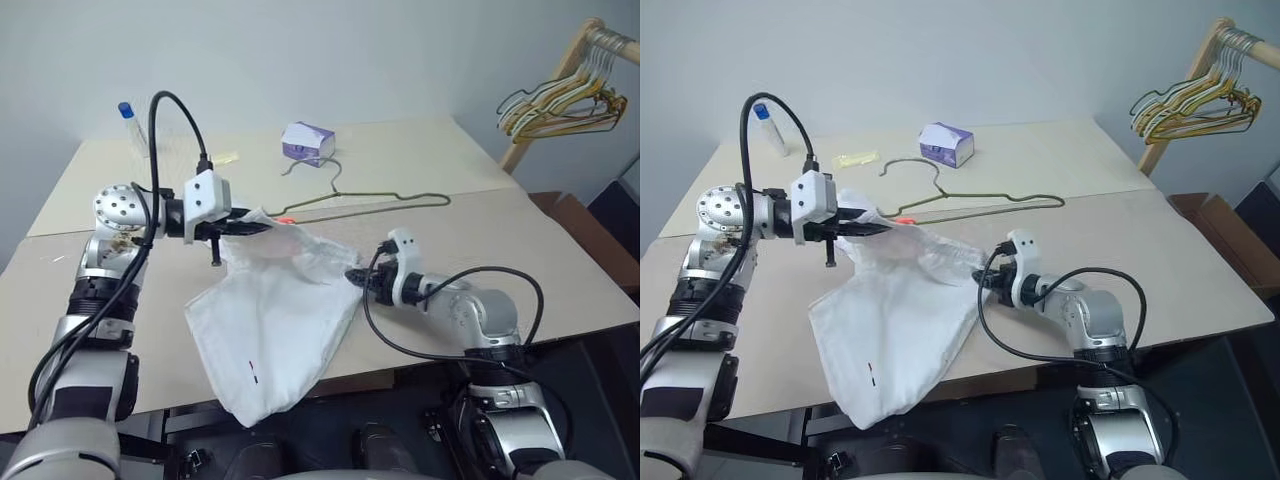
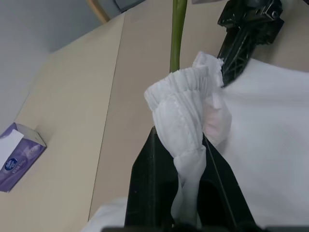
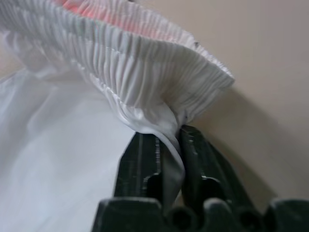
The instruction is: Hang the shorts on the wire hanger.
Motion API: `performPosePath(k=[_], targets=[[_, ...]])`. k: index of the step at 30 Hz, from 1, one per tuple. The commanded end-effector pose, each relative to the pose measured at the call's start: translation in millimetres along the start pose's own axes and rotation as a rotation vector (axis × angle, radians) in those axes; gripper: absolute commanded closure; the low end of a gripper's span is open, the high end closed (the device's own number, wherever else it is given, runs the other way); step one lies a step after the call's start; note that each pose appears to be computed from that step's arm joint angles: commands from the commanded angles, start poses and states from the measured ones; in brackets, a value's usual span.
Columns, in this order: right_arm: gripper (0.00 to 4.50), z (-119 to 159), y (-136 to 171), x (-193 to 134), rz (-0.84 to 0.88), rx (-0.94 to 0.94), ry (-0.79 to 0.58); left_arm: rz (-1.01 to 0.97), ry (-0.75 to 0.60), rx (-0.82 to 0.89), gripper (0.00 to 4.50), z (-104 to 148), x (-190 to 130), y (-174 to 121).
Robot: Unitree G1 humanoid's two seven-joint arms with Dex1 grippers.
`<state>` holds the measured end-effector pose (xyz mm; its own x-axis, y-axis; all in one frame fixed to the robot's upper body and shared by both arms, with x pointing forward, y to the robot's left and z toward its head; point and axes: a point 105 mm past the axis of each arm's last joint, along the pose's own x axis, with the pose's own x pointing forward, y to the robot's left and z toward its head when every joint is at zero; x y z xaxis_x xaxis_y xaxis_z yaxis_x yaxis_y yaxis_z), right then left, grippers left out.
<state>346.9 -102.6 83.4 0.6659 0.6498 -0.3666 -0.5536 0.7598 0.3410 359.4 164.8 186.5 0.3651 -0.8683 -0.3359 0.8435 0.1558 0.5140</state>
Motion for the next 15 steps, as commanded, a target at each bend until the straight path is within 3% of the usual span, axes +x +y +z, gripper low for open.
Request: performPosePath(k=[1, 7, 15], targets=[[4.49, 25, -16, -24, -0.095, -0.098, -0.124, 0.055, 0.023, 0.003, 4.50, 1, -18, 10], [4.49, 48, -47, -67, -0.312, -0.251, -0.261, 0.045, 0.119, -0.047, 4.50, -23, -37, 4], [4.49, 65, -56, -97, -0.439, -0.316, -0.383, 0.051, 0.197, -0.088, 4.50, -39, -48, -3]])
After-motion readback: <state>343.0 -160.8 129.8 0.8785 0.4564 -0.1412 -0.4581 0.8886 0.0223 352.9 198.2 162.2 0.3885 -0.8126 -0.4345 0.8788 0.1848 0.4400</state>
